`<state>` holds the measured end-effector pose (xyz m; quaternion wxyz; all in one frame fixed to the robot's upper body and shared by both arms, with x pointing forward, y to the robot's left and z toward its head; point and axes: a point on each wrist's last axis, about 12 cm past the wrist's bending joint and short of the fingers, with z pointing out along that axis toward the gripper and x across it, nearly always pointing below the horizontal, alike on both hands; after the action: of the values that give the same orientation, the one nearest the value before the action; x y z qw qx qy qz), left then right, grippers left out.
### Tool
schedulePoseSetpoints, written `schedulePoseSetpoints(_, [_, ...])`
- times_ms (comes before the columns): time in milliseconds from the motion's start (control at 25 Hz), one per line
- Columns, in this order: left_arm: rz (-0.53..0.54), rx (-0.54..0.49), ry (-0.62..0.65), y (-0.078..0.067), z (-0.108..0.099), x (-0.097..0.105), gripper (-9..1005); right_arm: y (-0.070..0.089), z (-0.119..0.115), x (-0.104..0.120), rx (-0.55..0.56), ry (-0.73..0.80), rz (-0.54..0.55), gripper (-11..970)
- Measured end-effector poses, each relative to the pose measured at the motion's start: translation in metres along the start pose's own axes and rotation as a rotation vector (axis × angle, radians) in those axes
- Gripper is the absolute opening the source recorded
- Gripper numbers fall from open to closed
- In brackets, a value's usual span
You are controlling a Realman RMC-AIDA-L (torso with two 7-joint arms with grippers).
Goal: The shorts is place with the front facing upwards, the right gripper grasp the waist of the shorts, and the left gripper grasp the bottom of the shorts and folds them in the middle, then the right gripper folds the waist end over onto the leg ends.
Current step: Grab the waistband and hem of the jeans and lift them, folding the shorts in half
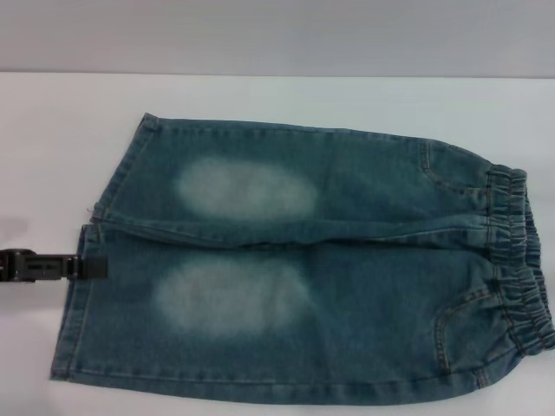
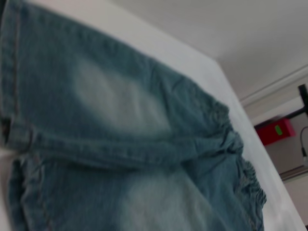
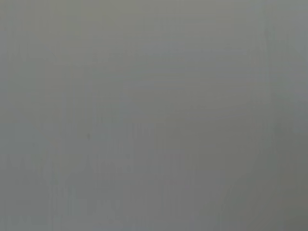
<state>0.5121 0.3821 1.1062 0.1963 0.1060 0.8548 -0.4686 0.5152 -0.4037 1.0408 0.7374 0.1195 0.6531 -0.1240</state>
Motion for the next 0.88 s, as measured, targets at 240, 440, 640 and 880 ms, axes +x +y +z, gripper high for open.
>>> schedulePoseSetpoints(240, [-0.050, -0.004, 0.049, -0.001, -0.001, 0.003, 768, -0.003, 0.003, -0.001, 0.010, 0.001, -0.004, 695])
schedulePoseSetpoints(440, [-0.079, -0.025, 0.080, 0.001, -0.006, 0.009, 765, -0.004, 0.005, -0.002, 0.015, 0.003, -0.006, 695])
schedulePoseSetpoints(640, [-0.153, -0.051, 0.092, 0.004, -0.019, 0.024, 763, -0.004, 0.007, -0.002, 0.014, 0.007, -0.008, 695])
schedulePoseSetpoints(880, [-0.211, -0.067, 0.093, 0.007, -0.025, 0.035, 760, -0.002, 0.009, -0.003, -0.007, 0.013, -0.038, 695])
